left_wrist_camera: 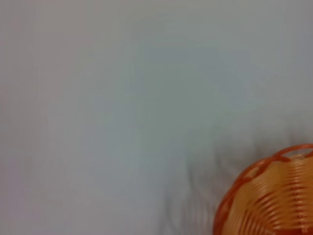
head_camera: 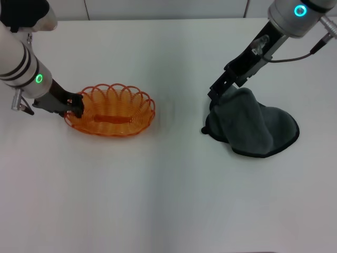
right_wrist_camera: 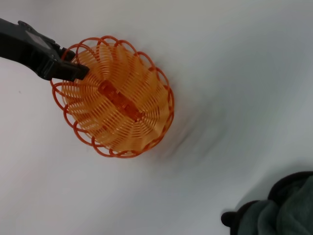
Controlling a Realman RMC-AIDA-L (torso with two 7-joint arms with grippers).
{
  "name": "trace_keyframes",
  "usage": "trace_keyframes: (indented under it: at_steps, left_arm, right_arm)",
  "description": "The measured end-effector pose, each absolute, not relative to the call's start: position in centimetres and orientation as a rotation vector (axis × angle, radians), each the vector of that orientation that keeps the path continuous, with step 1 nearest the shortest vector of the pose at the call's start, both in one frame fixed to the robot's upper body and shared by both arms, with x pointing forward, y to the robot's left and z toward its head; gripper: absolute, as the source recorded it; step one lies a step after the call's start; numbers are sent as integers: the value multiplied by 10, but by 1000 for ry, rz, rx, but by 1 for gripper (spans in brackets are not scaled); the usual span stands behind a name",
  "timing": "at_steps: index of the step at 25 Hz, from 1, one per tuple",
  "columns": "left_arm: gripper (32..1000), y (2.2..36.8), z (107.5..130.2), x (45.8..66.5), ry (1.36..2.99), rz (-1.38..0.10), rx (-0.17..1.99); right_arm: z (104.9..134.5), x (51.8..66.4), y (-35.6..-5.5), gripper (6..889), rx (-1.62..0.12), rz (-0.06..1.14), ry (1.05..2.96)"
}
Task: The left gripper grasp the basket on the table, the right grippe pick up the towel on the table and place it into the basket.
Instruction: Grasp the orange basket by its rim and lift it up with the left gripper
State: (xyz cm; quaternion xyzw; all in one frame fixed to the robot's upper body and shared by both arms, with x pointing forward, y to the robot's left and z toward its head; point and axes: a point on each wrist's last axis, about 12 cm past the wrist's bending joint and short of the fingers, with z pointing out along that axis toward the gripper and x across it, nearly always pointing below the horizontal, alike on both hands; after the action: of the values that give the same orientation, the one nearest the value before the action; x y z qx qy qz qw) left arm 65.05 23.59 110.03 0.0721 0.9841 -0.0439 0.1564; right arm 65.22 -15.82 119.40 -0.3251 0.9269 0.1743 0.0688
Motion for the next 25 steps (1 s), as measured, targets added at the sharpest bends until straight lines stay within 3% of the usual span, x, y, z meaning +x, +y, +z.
trace_keyframes:
  at_steps: [7, 13, 25]
  left_arm:
    - [316, 234, 1099, 650, 2812, -102, 226]
    - [204, 231, 1099, 650, 2813, -74, 261]
    - [166, 231, 1100, 650, 2818, -74, 272]
  right_arm:
    - [1195, 652, -157, 865, -981, 524, 2789]
    - [1195, 652, -157, 865, -982, 524, 2788]
    - [1194, 652, -158, 865, -980, 524, 2789]
